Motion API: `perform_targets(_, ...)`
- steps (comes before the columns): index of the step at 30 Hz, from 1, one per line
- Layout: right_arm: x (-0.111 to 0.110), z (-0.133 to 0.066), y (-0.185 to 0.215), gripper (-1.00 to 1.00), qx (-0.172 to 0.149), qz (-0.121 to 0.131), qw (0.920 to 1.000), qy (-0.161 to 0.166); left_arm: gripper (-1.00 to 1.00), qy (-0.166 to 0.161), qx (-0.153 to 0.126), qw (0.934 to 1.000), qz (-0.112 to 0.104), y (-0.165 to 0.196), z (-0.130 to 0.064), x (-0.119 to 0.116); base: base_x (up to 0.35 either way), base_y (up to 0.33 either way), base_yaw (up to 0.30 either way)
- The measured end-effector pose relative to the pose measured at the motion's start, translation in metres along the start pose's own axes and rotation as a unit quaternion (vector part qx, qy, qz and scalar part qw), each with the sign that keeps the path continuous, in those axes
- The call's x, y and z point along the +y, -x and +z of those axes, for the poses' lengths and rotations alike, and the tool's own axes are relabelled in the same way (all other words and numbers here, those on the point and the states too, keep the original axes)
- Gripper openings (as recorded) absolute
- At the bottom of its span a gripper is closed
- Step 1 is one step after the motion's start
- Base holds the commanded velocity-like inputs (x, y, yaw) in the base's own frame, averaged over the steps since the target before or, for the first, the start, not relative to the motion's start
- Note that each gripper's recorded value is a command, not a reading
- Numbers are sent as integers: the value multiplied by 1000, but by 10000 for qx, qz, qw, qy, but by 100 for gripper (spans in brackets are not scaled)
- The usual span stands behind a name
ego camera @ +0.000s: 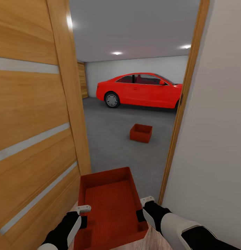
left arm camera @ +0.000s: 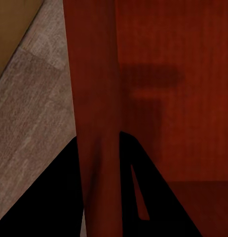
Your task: Move the two storage containers from the living room to the garage. In the garage, place one container on the floor and stack the other container on top of it (either order is fine).
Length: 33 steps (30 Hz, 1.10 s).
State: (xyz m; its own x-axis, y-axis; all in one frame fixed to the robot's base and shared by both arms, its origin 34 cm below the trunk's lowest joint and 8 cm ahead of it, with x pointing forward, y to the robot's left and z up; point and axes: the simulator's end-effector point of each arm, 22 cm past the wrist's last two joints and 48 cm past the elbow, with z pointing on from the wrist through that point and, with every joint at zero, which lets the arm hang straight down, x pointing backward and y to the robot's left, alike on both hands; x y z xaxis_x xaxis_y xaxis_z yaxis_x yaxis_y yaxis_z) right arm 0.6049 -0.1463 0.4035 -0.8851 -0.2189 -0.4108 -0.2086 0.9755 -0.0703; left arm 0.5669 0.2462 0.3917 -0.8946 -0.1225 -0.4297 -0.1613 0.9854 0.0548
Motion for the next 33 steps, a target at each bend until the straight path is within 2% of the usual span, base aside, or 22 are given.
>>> perform_targets(14,-1,-4,5,-100,-62,-3,10000,-14,-100,-6,-62,10000,-12,5,-4,0,0,0,-211)
perform_targets(24,-1,-5,6,-100,-74,-4,10000,-13,-100,-6,-72,10000,-15,6,-4,0,0,193,-29)
perform_targets(33,-1,-7,7,-100,-94,-4,10000,-19,-100,-9,-95,10000,-16,7,-6,0,0,27,-214)
